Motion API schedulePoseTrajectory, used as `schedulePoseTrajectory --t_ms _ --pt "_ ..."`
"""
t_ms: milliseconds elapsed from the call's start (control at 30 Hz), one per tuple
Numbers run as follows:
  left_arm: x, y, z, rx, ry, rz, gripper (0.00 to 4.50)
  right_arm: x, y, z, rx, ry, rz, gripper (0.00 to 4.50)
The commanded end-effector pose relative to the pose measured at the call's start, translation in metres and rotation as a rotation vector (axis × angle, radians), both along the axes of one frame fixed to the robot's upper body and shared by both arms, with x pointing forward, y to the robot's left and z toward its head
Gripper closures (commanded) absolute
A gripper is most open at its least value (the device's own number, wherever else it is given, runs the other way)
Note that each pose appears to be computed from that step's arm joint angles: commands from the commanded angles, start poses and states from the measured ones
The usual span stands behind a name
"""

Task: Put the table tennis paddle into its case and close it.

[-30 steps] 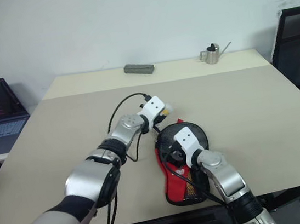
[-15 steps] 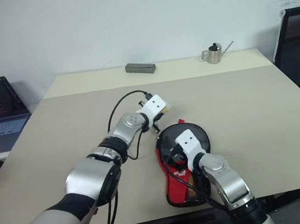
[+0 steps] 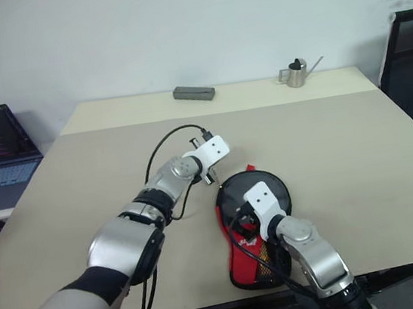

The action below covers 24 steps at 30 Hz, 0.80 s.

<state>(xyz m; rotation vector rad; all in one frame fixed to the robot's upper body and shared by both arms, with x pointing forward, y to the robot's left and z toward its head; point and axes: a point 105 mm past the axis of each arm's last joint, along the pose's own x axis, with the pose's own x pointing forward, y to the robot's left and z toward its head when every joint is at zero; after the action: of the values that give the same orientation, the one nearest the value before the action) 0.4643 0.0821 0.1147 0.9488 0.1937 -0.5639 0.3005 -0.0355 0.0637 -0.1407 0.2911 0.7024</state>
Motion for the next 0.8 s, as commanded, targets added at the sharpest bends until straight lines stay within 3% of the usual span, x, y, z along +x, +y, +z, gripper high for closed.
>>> schedulePoseTrajectory --t_ms 33,400,800 --pt "0.010 -0.004 0.035 0.018 -0.126 0.005 4.35 -0.029 -0.006 -0.059 -0.084 0.247 0.007 0.00" --pt "0.008 -0.044 0.051 0.023 -0.211 -0.062 4.35 -0.036 -0.006 -0.059 -0.085 0.253 0.004 0.00" --pt "-0.004 -0.089 0.050 0.071 -0.260 -0.168 4.35 -0.047 0.000 -0.059 -0.081 0.264 0.004 0.00"
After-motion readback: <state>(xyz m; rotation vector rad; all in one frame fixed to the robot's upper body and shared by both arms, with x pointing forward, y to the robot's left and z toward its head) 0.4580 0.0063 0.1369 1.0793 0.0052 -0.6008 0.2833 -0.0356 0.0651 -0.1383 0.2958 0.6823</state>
